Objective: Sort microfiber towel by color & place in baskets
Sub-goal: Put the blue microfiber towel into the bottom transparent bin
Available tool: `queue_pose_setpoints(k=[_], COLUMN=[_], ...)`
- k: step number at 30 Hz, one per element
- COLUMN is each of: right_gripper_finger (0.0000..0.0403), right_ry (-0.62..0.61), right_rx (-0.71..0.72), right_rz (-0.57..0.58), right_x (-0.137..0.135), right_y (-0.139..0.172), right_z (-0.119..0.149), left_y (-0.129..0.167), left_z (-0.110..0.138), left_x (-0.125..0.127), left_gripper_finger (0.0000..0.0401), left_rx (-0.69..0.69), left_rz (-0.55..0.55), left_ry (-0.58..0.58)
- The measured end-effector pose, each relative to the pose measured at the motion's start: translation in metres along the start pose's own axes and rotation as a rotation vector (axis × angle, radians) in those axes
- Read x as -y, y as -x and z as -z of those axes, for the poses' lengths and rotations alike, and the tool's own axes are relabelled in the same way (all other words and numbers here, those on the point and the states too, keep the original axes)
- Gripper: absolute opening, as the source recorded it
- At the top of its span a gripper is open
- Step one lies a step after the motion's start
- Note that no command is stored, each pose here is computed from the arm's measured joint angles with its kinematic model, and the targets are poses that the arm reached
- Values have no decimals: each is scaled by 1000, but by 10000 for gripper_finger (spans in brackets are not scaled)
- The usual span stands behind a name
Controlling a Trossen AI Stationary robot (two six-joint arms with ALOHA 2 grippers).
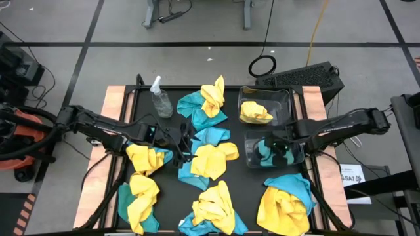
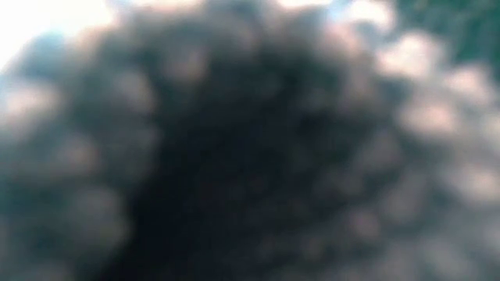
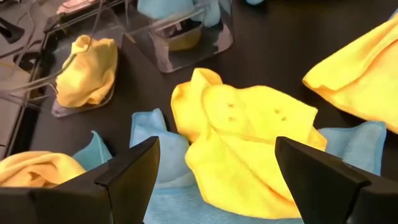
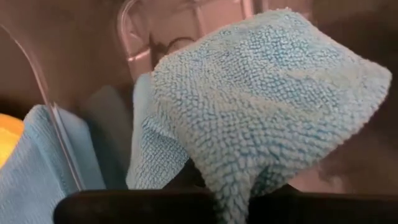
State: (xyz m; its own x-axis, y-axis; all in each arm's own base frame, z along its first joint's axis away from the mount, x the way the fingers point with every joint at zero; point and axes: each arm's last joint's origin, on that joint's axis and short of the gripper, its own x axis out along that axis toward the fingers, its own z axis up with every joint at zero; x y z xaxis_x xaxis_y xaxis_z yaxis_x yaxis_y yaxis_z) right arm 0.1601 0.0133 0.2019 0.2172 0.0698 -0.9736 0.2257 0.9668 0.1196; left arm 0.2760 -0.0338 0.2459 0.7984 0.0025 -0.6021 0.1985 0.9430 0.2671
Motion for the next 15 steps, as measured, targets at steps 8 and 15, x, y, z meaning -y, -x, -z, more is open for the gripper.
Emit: queue_pose_setpoints(k=[8, 15], right_gripper_finger=[21, 49], right_ry=[-28, -91], right_rx=[10, -52], right_rz=[-9, 1], right_x=[-2, -4], right_y=[-5, -21], right_z=[-6, -14], left_y=[-10, -33], left_z=[6, 17], left_x=[0, 6], left_gripper_finger=[324, 324], left_rx=[-17, -91], left_rz=[-2, 18], left_ry=[21, 12])
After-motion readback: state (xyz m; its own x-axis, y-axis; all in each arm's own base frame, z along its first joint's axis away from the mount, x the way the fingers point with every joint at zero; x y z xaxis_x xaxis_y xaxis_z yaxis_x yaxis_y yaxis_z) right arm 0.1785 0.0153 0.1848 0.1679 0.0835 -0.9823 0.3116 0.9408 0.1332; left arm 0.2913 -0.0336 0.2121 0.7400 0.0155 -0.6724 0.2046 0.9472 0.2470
